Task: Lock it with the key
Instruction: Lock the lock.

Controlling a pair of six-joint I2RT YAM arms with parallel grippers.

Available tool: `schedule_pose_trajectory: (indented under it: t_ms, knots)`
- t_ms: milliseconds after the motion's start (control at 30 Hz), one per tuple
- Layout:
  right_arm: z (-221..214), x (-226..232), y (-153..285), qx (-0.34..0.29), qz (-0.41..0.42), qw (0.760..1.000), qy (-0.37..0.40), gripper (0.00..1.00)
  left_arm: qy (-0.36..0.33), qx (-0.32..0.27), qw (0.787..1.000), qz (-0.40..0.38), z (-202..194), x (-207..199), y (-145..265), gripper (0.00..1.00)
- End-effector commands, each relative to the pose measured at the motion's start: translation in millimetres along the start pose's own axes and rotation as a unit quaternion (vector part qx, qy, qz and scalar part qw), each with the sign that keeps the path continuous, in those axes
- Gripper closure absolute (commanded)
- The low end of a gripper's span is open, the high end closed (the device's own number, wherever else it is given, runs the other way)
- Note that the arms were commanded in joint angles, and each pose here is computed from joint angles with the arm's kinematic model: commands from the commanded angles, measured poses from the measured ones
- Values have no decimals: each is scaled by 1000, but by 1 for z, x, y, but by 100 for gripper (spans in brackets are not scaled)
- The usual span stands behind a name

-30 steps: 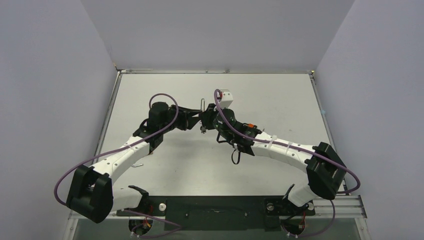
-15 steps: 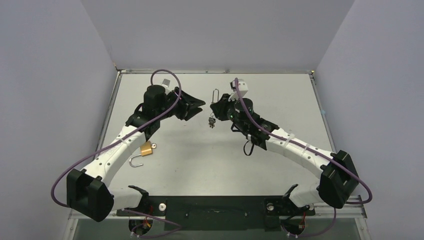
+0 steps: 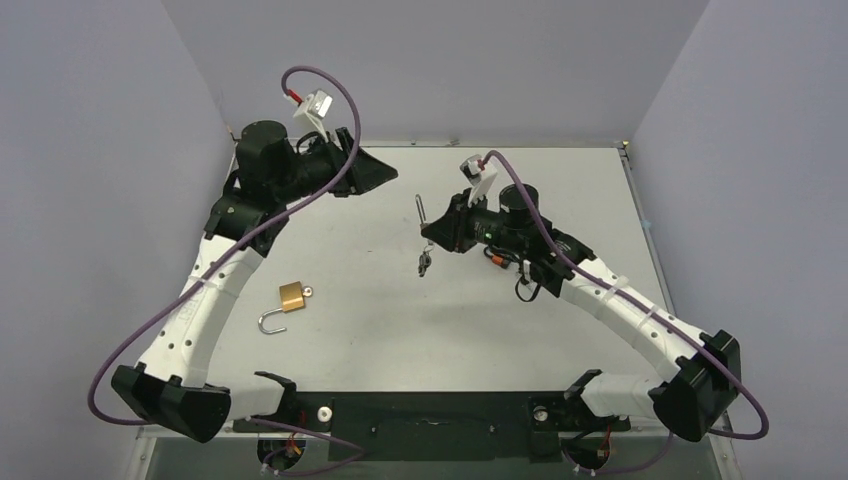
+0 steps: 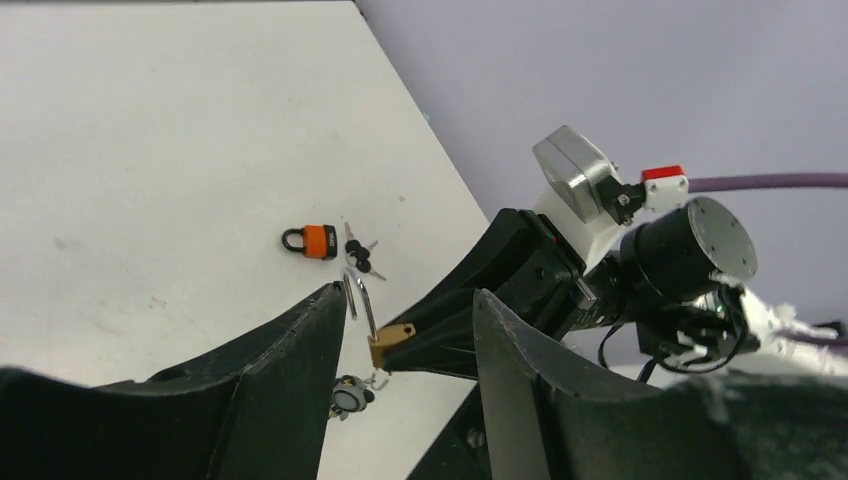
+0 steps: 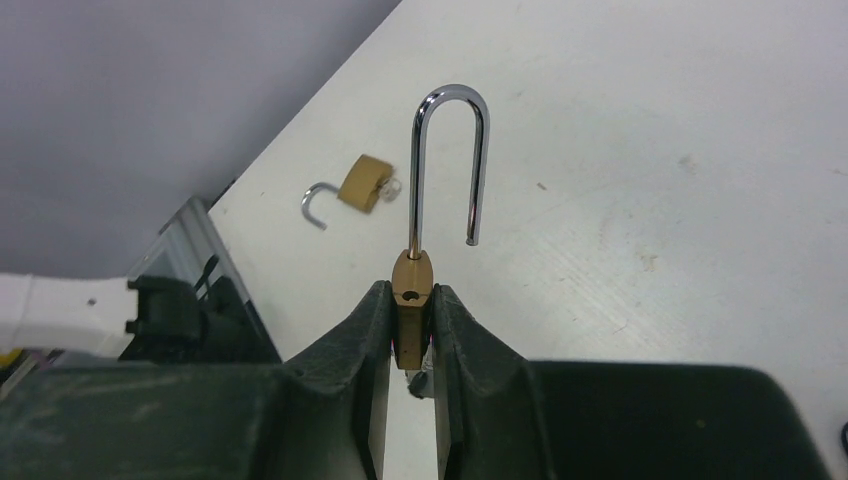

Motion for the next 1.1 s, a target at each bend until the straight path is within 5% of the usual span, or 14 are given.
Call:
schedule_pose_trajectory:
  t_ms: [0,267,567,900,1067]
  knots:
    - [12,49,41,28,149,987,49,100,-178,22,983,-48,5,-18,29,52]
    - [7,83,76,67,274,958,43,100,-252,38,945,-204,0,-52,47,52]
    - [9,105,100,54,355,933,21,100,-261,11,901,-345,-2,-84,70,52]
    - [11,102,95,49,335,941,27,100,-202,24,935,-292,-1,-81,67,57]
    - [8,113,93,66,359,930,32,100,-230,24,927,-296,-7,-81,71,52]
Point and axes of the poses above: each gripper's point midway between its finger pads, its own y axis back along the fingers, its own x axis along the line the jaws close on, z = x × y, the point moved 8 cm from there along y, back along the fingers, and after that the axes turned 11 degrees about -y, right-handed, at the moved point
